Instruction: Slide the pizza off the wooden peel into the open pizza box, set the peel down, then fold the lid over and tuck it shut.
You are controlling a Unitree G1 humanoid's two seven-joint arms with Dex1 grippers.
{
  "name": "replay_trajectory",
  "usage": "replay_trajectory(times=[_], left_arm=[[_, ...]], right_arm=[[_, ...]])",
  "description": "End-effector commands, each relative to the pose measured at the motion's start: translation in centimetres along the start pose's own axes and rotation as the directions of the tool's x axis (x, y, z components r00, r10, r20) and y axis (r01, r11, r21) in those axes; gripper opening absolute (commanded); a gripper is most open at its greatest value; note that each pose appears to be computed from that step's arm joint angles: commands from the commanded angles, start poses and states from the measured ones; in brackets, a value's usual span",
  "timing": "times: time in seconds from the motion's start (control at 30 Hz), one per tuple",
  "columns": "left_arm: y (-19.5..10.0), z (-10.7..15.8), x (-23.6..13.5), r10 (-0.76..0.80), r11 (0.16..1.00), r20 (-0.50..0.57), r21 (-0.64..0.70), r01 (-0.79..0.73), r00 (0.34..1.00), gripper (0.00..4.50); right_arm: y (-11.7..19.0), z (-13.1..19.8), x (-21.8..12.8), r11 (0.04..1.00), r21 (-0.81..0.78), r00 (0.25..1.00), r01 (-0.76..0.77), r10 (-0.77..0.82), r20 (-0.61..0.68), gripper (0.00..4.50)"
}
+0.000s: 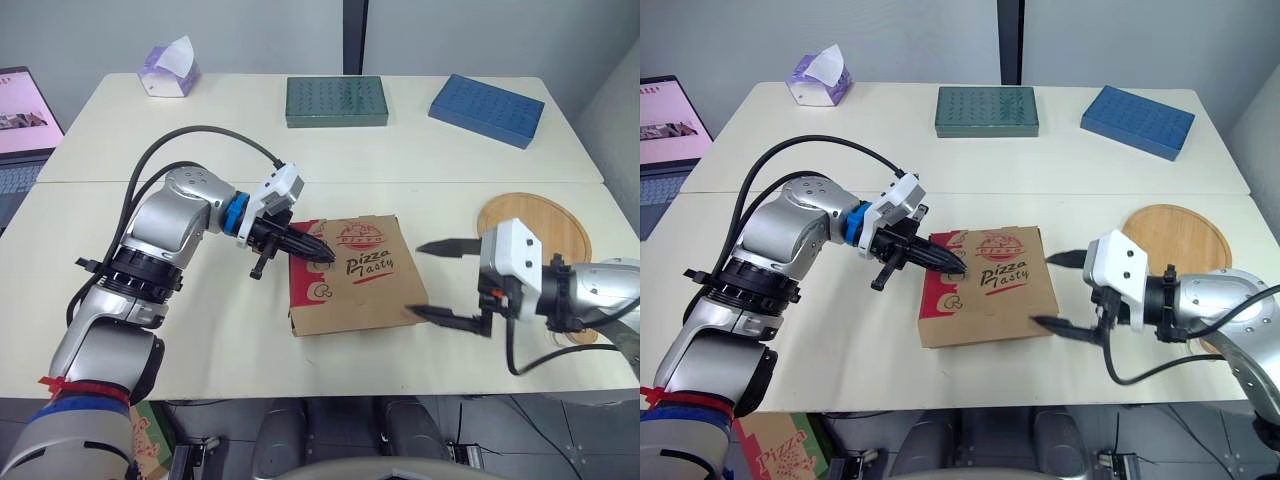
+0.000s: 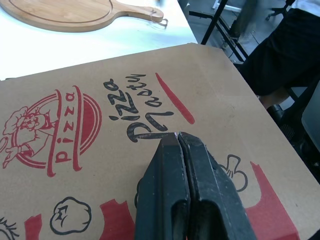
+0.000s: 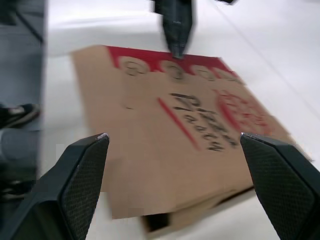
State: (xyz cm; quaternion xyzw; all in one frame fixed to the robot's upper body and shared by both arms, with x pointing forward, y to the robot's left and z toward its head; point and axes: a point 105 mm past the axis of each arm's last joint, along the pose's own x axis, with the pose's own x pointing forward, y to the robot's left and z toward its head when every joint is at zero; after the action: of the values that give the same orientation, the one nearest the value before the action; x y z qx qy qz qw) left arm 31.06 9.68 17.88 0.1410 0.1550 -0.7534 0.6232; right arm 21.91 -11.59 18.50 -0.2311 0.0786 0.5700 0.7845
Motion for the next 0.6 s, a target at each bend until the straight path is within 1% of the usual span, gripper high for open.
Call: replay_trajectory(times=[0.03,0.1,0.17,0.3,0.4,0.43,0.47,0.5,0.6], left_arm=[[-0.2,1.1,0.3,-0.027,0.998,0.007,0.052,0.027,1.000,0.00],[-0.3,1.1,0.3,-0.031,0.998,0.008,0.053,0.031,0.999,0.00],[-0.4,1.0,0.3,-0.030,0.998,0.008,0.055,0.030,0.999,0.00],[-0.5,1.0,0.1,-0.021,0.998,0.018,0.053,0.020,1.000,0.00],[-0.5,1.0,-0.1,-0.015,0.999,0.021,0.048,0.014,1.000,0.00],[-0.5,1.0,-0.2,-0.013,0.999,0.022,0.046,0.012,1.000,0.00],[-0.5,1.0,-0.2,-0.012,0.999,0.023,0.043,0.011,1.000,0.00],[-0.5,0.9,-0.3,-0.011,0.999,0.023,0.042,0.010,1.000,0.00],[-0.6,0.5,-0.3,-0.013,0.999,0.011,0.030,0.012,1.000,0.00]], right_arm=[[0.1,-0.3,0.3,0.998,-0.055,0.999,0.017,-0.019,-0.040,4.46],[-0.3,-0.7,0.4,0.997,-0.054,0.997,0.052,-0.054,-0.046,4.46],[-1.5,-0.8,0.0,0.993,-0.006,0.992,0.121,-0.121,-0.024,4.46],[-3.3,-0.7,-2.5,0.974,0.108,0.980,0.199,-0.200,-0.003,4.46],[-4.7,-2.3,-3.6,0.953,0.101,0.957,0.287,-0.280,-0.073,4.46],[-5.0,-3.2,-3.6,0.947,0.088,0.948,0.308,-0.299,-0.107,4.29],[-4.9,-4.1,-3.5,0.950,0.063,0.945,0.306,-0.295,-0.143,4.04],[-4.8,-4.6,-3.4,0.954,0.043,0.944,0.298,-0.287,-0.164,3.90],[-3.5,-6.0,-1.6,0.973,0.028,0.960,0.227,-0.219,-0.176,2.89]])
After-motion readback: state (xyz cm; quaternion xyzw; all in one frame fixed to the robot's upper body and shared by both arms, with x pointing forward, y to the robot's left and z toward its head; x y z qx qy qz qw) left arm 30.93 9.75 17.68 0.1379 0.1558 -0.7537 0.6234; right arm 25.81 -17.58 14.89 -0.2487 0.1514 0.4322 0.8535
